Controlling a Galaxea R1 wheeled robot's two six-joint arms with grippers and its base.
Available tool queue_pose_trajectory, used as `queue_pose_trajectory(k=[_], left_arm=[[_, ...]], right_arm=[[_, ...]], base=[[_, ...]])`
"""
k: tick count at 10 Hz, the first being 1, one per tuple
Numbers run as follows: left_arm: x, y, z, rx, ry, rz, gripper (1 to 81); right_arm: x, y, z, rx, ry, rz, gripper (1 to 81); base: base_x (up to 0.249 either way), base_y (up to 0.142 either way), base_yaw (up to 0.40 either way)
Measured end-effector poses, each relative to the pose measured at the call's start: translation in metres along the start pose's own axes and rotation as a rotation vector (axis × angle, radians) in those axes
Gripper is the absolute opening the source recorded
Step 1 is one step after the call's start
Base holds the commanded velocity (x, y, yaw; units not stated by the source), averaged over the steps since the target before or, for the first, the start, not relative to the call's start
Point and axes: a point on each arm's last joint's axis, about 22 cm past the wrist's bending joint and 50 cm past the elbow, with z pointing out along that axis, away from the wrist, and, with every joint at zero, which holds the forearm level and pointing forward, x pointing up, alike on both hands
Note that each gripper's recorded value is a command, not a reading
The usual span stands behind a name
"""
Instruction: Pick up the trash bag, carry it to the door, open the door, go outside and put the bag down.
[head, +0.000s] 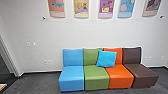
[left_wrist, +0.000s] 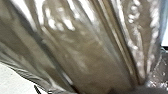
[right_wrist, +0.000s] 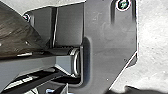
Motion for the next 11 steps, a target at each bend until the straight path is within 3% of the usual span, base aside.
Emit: queue_pose_trajectory(k=[11], left_arm=[[-0.0024,-0.0031,-0.0003,0.006,-0.002,0.007,1.0]], right_arm=[[-0.0017,-0.0035,0.0017,0.001,-0.003,0.0,81.1]], base=[[0.0,0.0,-0.268]])
